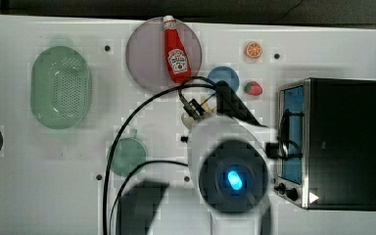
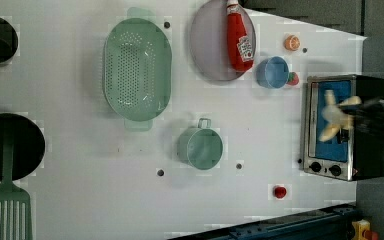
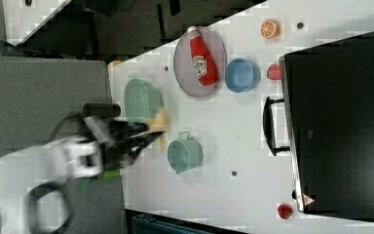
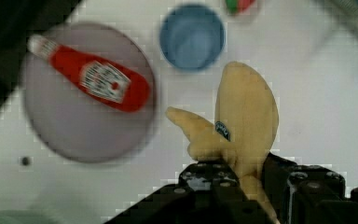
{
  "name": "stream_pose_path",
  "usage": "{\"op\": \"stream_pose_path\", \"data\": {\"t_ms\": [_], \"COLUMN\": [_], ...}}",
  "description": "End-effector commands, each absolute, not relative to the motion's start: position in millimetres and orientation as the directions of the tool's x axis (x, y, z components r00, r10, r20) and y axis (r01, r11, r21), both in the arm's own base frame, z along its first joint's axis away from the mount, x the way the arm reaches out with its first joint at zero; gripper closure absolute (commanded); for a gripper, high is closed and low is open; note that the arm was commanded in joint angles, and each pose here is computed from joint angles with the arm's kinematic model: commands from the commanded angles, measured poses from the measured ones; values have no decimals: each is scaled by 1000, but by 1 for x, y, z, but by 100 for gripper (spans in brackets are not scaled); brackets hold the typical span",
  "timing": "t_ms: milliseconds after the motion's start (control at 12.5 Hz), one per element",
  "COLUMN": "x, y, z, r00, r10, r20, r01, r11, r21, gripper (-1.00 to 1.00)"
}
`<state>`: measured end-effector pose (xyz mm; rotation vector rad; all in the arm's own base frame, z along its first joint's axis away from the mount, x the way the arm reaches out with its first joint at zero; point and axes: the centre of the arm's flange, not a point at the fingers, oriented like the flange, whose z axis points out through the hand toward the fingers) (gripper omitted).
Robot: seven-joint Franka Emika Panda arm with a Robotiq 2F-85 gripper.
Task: Pick banana from table and place on oven.
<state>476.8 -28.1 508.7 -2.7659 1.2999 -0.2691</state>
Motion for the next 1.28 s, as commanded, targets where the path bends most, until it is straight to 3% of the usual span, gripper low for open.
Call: {"op": "stream_pose_path", "data": {"t_ms": [80, 560, 960, 1280], "x": [462, 451, 472, 494], "y": [-74, -199, -297, -349], "z": [499, 499, 486, 453], "r00": [545, 572, 686, 780], "r10": [-838, -820, -725, -623], "r20": [36, 41, 67, 57], "r01": [-836, -819, -728, -625], "r11": [-546, -573, -683, -768], "r21": [-51, -34, 57, 140], "gripper": [48, 48, 48, 48]}}
